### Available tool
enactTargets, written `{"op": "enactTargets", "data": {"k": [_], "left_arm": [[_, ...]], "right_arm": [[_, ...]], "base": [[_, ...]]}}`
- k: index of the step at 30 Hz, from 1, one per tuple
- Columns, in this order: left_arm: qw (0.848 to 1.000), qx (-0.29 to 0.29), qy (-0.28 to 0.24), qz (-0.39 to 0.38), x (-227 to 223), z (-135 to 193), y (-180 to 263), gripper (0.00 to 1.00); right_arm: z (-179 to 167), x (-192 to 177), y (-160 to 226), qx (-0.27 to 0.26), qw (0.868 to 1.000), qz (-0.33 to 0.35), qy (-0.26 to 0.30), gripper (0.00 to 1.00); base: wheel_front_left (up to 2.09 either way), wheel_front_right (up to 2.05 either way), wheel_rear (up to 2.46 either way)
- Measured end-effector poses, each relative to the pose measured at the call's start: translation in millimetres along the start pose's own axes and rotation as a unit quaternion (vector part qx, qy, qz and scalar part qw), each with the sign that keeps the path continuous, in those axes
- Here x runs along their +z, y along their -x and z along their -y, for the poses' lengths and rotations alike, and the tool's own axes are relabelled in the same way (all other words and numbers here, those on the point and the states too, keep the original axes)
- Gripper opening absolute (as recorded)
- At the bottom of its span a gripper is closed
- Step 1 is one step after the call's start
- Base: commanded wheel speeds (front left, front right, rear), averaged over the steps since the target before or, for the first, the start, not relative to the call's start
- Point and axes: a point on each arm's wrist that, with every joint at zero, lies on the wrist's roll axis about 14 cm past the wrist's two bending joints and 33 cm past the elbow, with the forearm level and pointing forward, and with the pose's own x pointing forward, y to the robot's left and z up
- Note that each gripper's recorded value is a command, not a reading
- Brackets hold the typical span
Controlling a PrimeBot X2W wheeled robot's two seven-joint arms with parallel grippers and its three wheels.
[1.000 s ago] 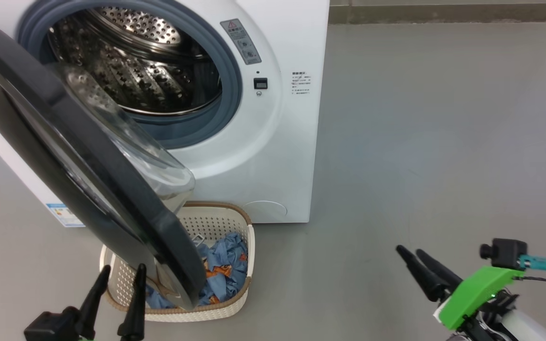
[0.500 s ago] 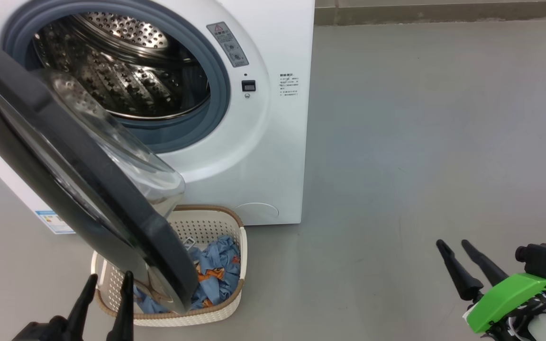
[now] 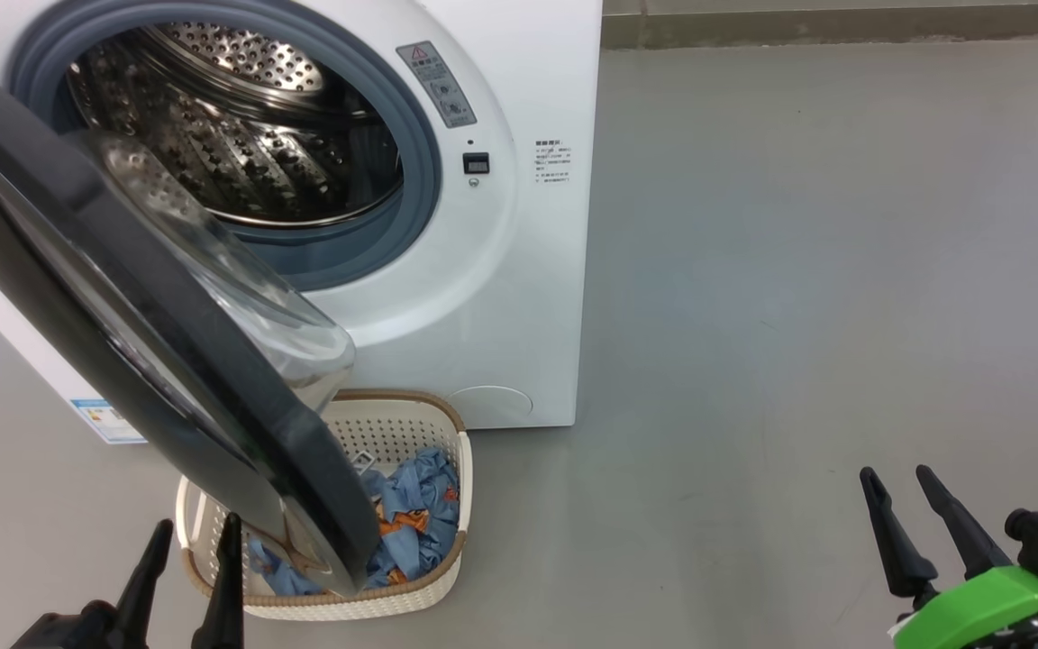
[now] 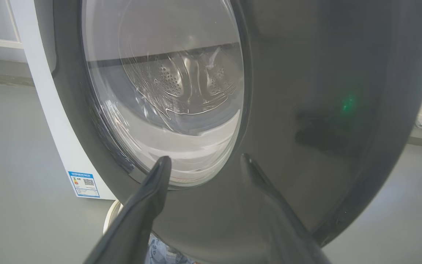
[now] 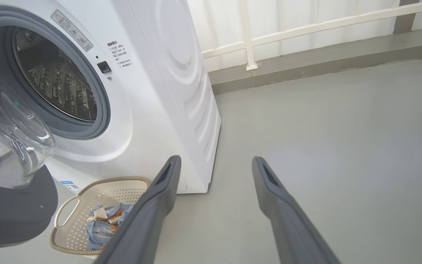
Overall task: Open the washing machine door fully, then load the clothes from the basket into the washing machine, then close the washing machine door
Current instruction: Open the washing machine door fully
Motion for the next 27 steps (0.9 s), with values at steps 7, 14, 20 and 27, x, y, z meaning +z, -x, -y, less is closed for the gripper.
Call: {"op": "enactTargets", "data": {"k": [7,14,20,27], "left_arm": [[1.0,0.004,-0.002,0.001,0.3,-2.2,0.7,1.0],[1.0,0.013,0.009,0.004,-0.2,-2.3,1.7,1.0],[1.0,0.018,0.009,0.006,0.6,-4.7,2.6,1.0],[0.999,0.035,0.01,0.039,20.9,-13.6,2.8,0.0]], "right_arm": [[-3.7,3.1,0.4,0.0,1.0,0.01,0.012,1.0],[-7.6,-13.5,6.6,0.0,1.0,-0.011,0.015,1.0],[-8.5,-16.5,7.8,0.0,1.0,-0.015,0.017,1.0],[-12.7,-14.5,6.3,0.007,1.0,-0.012,0.018,1.0]], "base": [[0.0,0.0,0.0],[0.0,0.0,0.0],[0.0,0.0,0.0],[0.0,0.0,0.0]]}}
